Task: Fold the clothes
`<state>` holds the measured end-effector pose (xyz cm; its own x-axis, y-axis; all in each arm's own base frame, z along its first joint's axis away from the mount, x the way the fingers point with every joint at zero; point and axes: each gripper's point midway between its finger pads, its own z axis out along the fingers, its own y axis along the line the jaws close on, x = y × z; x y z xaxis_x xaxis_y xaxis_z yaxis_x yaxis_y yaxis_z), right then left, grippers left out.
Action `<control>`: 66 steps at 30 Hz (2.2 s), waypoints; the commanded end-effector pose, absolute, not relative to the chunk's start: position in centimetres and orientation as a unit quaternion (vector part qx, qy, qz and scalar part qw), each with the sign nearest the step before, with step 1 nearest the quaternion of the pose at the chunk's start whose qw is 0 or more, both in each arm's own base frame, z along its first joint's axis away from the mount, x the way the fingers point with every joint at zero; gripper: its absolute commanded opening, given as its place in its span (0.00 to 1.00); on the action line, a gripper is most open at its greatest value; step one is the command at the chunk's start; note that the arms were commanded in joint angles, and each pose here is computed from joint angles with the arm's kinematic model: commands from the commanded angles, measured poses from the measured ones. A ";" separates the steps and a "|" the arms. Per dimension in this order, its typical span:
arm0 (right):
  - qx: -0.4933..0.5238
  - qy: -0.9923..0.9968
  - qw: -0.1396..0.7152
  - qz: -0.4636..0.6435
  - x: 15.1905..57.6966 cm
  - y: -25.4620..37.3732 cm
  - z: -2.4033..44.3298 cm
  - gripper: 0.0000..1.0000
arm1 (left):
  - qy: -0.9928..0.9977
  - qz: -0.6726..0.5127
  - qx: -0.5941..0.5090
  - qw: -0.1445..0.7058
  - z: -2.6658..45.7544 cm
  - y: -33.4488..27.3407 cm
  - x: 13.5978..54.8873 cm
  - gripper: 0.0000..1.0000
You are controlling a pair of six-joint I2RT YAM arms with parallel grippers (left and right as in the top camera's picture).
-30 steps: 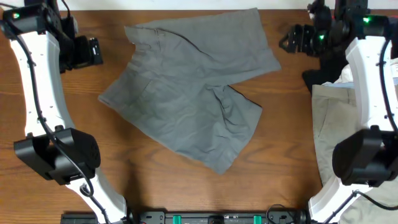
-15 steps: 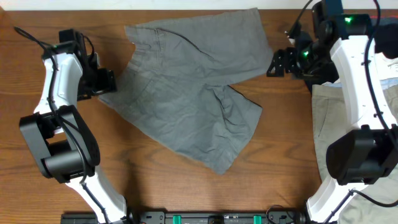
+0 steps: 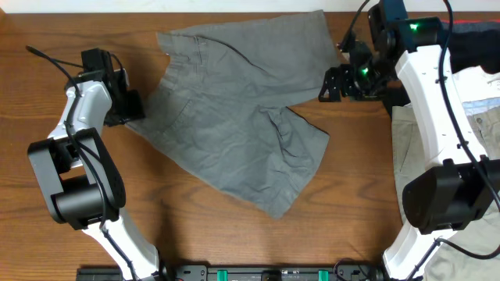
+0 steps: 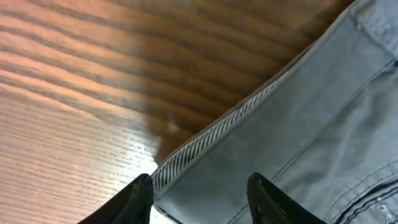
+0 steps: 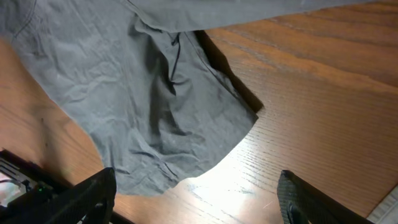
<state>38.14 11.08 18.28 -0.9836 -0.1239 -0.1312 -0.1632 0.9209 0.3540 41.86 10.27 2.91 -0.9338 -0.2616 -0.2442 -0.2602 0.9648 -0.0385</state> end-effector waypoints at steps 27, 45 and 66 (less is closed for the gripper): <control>-0.005 0.989 0.002 0.147 36.5 10.1 5.1 0.72 | 0.937 0.094 -0.309 -0.130 -1.5 15.4 28.9 0.06; 0.021 0.984 0.078 0.157 38.4 10.1 0.4 0.01 | 0.936 0.091 -0.308 -0.144 -1.1 15.0 28.3 0.06; 0.036 0.980 0.002 0.194 35.6 5.9 5.1 0.74 | 0.944 -0.035 -0.291 -0.152 -0.8 11.2 28.8 0.08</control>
